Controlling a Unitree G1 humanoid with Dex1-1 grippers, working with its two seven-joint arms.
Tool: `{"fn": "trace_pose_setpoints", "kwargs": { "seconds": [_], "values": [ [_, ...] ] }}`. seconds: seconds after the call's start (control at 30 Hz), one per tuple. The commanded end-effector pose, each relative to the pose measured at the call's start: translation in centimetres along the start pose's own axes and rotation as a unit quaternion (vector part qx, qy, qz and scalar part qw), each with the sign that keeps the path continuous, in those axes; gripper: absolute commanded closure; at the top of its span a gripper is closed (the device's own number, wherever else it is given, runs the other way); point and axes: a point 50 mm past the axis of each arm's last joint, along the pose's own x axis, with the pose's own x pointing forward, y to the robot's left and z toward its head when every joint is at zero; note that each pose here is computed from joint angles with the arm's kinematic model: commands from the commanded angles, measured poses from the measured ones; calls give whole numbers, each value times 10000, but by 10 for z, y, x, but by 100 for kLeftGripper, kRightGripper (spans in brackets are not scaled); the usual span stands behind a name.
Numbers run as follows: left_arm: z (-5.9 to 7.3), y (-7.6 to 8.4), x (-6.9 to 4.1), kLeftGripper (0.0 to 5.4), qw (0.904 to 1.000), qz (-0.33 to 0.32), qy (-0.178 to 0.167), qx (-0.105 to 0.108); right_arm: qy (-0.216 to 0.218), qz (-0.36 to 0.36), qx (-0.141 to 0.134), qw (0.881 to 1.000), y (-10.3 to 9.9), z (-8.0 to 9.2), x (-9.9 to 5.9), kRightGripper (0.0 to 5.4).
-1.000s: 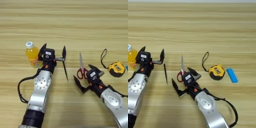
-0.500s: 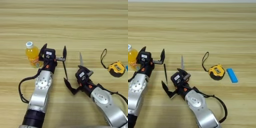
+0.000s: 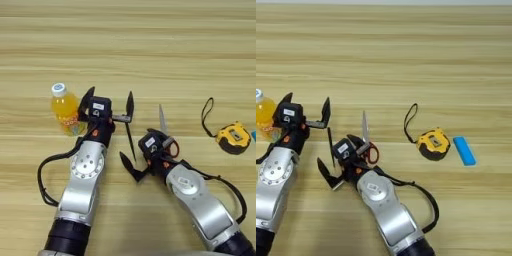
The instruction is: Move the objects on the table
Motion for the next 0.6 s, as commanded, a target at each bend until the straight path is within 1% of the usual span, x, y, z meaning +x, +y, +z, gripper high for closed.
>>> {"fn": "trace_pose_setpoints", "kwargs": {
  "seconds": [0.03,0.1,0.17,0.27,0.33,0.6],
  "values": [
    [1,-1,0,0,10000,29,32,54,173,-33,247,9995,-1,-3,8,2],
    [1,-1,0,0,10000,30,30,54,214,-13,364,9991,0,-4,10,2],
    [2,-1,0,0,10000,32,30,54,289,30,562,9980,1,-5,12,2],
    [2,-2,0,0,10000,32,28,52,376,35,672,9970,1,-8,13,2],
    [2,-2,0,0,10000,33,28,49,463,77,821,9955,3,-11,13,2],
    [3,-3,0,0,10000,40,26,47,610,75,912,9939,3,-18,14,2]
  ]
}}
